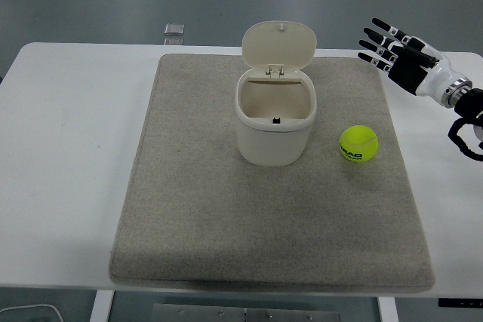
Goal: Pick up the tennis ball and place it in the box.
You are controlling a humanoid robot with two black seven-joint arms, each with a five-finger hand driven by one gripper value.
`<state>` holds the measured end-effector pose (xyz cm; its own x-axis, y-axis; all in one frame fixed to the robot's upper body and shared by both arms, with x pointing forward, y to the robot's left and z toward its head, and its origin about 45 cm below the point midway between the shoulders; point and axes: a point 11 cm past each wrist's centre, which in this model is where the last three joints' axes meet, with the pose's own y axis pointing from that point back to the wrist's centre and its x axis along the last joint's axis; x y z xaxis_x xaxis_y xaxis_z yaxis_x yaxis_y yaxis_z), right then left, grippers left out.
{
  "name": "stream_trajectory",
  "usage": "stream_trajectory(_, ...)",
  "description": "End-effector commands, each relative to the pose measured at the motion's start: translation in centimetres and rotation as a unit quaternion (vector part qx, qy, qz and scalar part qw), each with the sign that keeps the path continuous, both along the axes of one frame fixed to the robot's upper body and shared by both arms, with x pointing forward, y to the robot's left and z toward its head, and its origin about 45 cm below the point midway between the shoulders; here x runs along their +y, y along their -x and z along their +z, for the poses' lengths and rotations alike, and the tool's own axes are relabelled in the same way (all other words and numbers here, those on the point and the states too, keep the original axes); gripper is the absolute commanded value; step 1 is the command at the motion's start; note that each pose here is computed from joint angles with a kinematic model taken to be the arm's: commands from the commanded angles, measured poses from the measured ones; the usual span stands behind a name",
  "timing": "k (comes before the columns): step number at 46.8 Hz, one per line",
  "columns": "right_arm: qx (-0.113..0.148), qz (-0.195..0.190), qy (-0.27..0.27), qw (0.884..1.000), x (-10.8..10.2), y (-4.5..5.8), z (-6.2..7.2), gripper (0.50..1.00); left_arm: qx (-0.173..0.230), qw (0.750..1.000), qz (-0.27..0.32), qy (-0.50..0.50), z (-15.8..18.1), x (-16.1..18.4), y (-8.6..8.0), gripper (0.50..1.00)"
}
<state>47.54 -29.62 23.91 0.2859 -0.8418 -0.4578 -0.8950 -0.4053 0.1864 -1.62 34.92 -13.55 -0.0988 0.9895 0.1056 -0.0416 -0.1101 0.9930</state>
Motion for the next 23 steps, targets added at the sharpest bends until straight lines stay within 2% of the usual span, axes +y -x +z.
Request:
stream_trajectory(1, 0.0, 0.0, 0.001, 1.0, -0.07, 0.0, 0.01, 0.907, -0.001, 1.0, 0.0, 0.001, 0.0, -0.02, -0.09, 0.992)
stream_trajectory(14, -0.001, 0.004, 0.002, 1.0, 0.09, 0.08, -0.09, 0.907, 0.0, 1.0, 0.0, 0.001, 0.0, -0.02, 0.0, 0.992)
stream_trajectory(23, -0.007, 0.001, -0.001, 1.0, -0.23, -0.07, 0.37, 0.907, -0.003, 1.0, -0.001, 0.002, -0.01, -0.08, -0.29, 0.992)
